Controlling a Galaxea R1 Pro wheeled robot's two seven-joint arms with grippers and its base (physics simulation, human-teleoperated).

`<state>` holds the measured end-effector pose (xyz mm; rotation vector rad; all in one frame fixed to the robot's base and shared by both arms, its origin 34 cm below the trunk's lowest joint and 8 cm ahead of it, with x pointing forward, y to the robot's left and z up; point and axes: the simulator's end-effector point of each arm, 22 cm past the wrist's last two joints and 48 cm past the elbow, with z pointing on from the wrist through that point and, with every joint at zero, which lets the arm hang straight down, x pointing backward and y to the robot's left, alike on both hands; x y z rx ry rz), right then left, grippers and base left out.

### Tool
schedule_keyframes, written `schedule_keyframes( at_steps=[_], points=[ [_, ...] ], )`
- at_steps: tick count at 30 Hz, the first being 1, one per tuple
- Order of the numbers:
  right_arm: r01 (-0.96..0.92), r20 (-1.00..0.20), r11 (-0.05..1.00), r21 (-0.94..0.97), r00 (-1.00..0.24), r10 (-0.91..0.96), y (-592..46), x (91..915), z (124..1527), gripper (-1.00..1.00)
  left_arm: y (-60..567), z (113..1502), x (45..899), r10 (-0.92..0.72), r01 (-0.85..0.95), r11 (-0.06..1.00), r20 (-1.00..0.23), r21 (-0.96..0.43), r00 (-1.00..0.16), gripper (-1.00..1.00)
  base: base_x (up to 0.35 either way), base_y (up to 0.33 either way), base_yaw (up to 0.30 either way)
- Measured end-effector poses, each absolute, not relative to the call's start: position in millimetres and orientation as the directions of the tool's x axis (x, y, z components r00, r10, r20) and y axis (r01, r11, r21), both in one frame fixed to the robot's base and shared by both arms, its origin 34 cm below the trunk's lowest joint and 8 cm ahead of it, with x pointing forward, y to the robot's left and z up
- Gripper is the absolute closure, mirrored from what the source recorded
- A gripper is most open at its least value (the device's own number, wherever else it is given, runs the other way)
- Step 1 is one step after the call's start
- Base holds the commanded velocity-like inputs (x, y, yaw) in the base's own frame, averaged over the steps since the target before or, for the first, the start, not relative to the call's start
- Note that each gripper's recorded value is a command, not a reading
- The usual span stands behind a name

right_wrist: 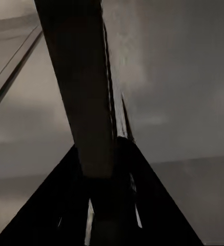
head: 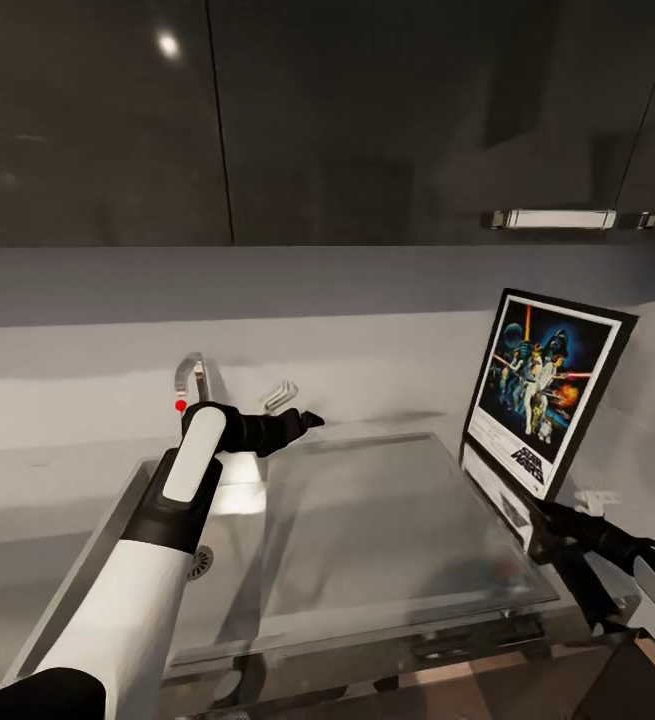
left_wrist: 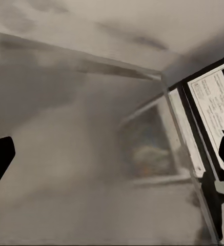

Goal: Pick up the poster from the kitchen countertop and hang it on one of the wall nails in the kitchen.

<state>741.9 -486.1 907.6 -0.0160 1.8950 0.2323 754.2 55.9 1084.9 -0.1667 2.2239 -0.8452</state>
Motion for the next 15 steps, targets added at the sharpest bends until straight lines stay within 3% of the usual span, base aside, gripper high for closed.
schedule_keyframes(
  at_steps=[15],
  points=[
    [-0.21, -0.95, 0.966, 0.149, -0.303, 0.081, -479.3, 743.5, 930.3, 1.0, 56.5, 1084.7, 754.7, -0.359, 0.129, 0.773, -0.596, -0.621, -0.719, -1.0, -0.326, 0.0, 0.0]
  ],
)
